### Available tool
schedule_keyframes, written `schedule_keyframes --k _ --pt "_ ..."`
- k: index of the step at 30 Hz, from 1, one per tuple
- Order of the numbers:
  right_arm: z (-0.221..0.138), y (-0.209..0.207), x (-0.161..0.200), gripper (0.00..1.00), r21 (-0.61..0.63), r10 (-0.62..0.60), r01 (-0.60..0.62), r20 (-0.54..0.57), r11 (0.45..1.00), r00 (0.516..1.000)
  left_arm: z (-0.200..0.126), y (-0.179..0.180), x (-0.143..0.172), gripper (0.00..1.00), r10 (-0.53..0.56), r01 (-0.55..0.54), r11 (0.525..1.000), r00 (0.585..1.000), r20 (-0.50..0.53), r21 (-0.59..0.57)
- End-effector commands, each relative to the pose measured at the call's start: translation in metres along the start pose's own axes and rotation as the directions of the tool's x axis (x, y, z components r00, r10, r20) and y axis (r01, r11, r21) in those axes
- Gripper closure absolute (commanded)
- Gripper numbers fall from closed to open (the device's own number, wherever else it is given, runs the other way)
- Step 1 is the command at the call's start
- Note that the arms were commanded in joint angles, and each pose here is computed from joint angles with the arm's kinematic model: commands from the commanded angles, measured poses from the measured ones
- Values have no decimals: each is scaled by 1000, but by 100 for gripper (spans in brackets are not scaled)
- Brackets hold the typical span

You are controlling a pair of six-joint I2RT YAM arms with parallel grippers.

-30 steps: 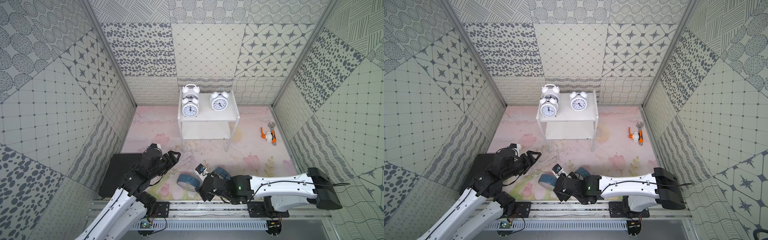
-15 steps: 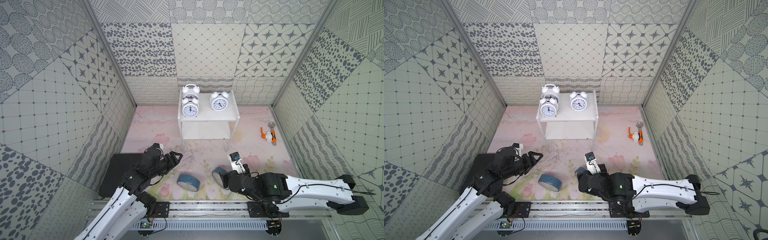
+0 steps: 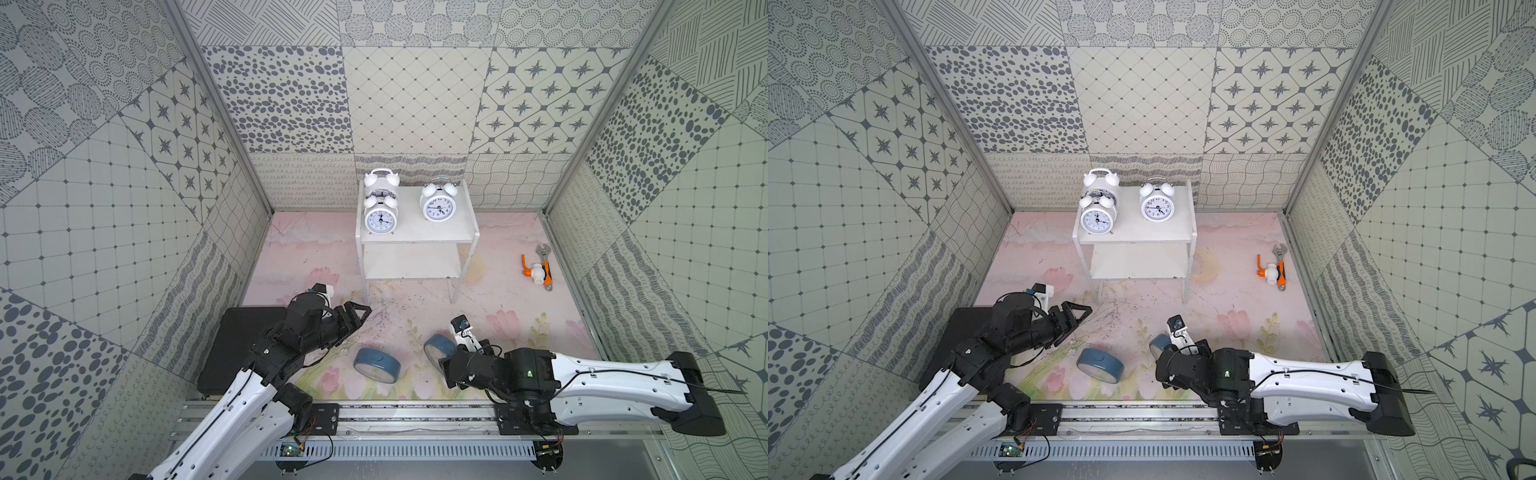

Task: Place the alarm clocks on the shelf by style
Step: Pick up the alarm from the center of the board.

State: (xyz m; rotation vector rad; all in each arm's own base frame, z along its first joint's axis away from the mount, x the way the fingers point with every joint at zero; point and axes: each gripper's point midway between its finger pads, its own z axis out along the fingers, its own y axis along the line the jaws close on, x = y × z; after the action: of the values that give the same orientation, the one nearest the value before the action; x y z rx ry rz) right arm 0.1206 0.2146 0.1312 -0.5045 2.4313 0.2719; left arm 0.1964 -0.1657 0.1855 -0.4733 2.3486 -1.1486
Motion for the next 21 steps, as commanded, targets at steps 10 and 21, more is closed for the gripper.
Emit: schedule_keyframes --k 10,21 --pt "8 -1 5 38 -39 35 -36 -14 999 999 -2 -19 0 25 63 -63 993 998 0 101" --pt "5 0 5 58 -107 77 -76 1 991 997 -2 -21 0 26 76 -75 991 997 -5 109"
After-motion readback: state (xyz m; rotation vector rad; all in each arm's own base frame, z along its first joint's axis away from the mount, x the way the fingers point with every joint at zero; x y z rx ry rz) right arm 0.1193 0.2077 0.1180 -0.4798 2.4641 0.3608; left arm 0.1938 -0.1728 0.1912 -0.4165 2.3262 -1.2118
